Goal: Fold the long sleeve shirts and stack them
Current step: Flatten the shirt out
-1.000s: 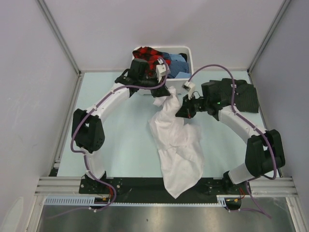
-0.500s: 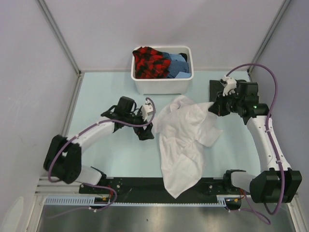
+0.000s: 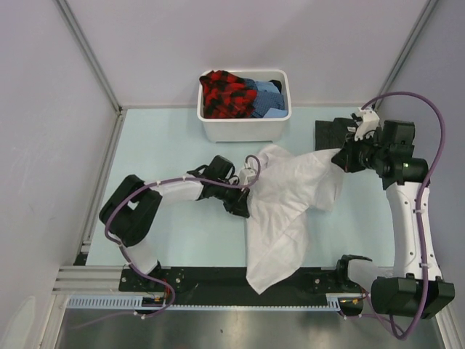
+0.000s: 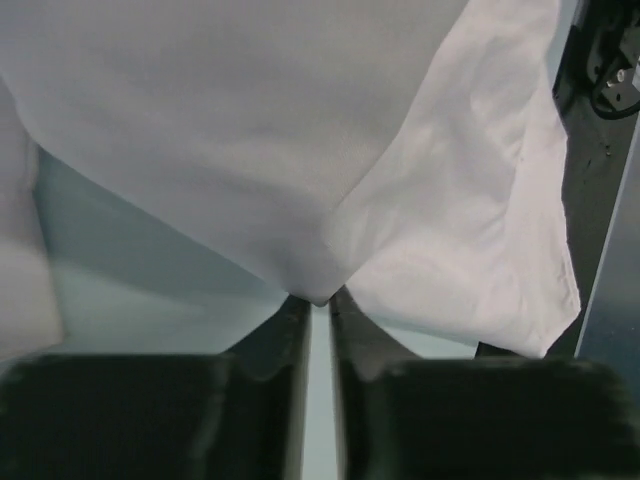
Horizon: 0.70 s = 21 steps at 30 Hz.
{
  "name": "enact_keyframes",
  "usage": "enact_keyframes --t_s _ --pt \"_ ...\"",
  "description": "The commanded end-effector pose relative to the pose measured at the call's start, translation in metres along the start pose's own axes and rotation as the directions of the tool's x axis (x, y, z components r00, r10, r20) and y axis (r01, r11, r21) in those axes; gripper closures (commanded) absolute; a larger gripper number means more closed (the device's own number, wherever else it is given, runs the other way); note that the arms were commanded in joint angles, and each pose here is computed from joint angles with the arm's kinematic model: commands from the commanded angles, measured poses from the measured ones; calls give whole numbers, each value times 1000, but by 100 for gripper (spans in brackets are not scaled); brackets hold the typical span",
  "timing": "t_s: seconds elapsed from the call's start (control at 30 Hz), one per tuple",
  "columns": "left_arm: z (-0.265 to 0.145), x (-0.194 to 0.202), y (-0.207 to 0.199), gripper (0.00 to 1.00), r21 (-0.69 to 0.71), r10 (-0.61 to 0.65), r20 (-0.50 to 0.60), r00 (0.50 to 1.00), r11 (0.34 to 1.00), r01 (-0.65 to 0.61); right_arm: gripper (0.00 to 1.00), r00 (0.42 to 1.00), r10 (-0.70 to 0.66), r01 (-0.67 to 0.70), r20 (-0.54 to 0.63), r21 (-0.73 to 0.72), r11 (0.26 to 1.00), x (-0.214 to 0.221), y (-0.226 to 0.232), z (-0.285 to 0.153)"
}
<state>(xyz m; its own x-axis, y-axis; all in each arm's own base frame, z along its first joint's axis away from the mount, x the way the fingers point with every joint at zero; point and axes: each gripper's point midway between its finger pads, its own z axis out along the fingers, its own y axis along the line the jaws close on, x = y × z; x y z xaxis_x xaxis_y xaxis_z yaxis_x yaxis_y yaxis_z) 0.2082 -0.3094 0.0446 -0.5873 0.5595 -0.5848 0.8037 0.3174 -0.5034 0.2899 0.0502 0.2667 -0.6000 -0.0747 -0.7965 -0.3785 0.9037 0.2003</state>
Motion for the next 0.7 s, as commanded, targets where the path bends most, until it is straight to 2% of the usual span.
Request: enact_keyframes --t_s 0.0,0.13,0.17,0.2,0.23,0.3,0.33,0.37,0.4,0.47,0.5,0.6,0.67 --pt "-26 -46 -18 98 78 -11 169 986 997 -2 100 989 0 10 148 -65 998 -37 25 -23" --pt "-66 -59 -16 100 61 -17 243 970 998 3 100 978 -12 26 206 -66 998 -48 31 -33" --pt "-86 -66 -11 100 31 -9 286 958 1000 0 100 973 -15 31 231 -65 997 -55 32 -36" --pt "-102 -75 -10 100 4 25 312 950 1000 -28 100 968 4 18 253 -86 996 -62 39 -41" --pt "-114 -69 -7 100 -22 43 290 956 999 -38 100 963 9 21 270 -107 994 -67 45 -44" --pt "-164 -93 -1 100 -134 143 343 929 986 -102 100 944 29 16 328 -132 991 -86 58 -52" --pt "-184 -83 7 100 -197 168 300 939 974 -111 100 933 19 42 360 -162 986 -97 74 -55" --pt "-216 -105 -1 100 -268 261 317 912 947 -178 100 922 21 47 385 -167 985 -106 79 -60" --pt "-228 -98 -6 100 -287 298 266 917 932 -219 100 907 9 76 422 -184 980 -120 91 -73" --pt "-267 -114 -16 100 -399 401 242 883 871 -286 100 904 13 48 427 -130 990 -129 83 -82" --pt "-273 -108 -22 100 -410 437 200 877 850 -330 100 902 -5 57 431 -109 992 -131 81 -88" --pt "-283 -105 -26 100 -450 482 155 862 811 -373 100 945 36 -24 324 -40 999 -92 52 -80" --pt "-272 -90 -9 100 -445 438 118 891 825 -347 100 967 101 -92 235 -49 995 -51 41 -55"
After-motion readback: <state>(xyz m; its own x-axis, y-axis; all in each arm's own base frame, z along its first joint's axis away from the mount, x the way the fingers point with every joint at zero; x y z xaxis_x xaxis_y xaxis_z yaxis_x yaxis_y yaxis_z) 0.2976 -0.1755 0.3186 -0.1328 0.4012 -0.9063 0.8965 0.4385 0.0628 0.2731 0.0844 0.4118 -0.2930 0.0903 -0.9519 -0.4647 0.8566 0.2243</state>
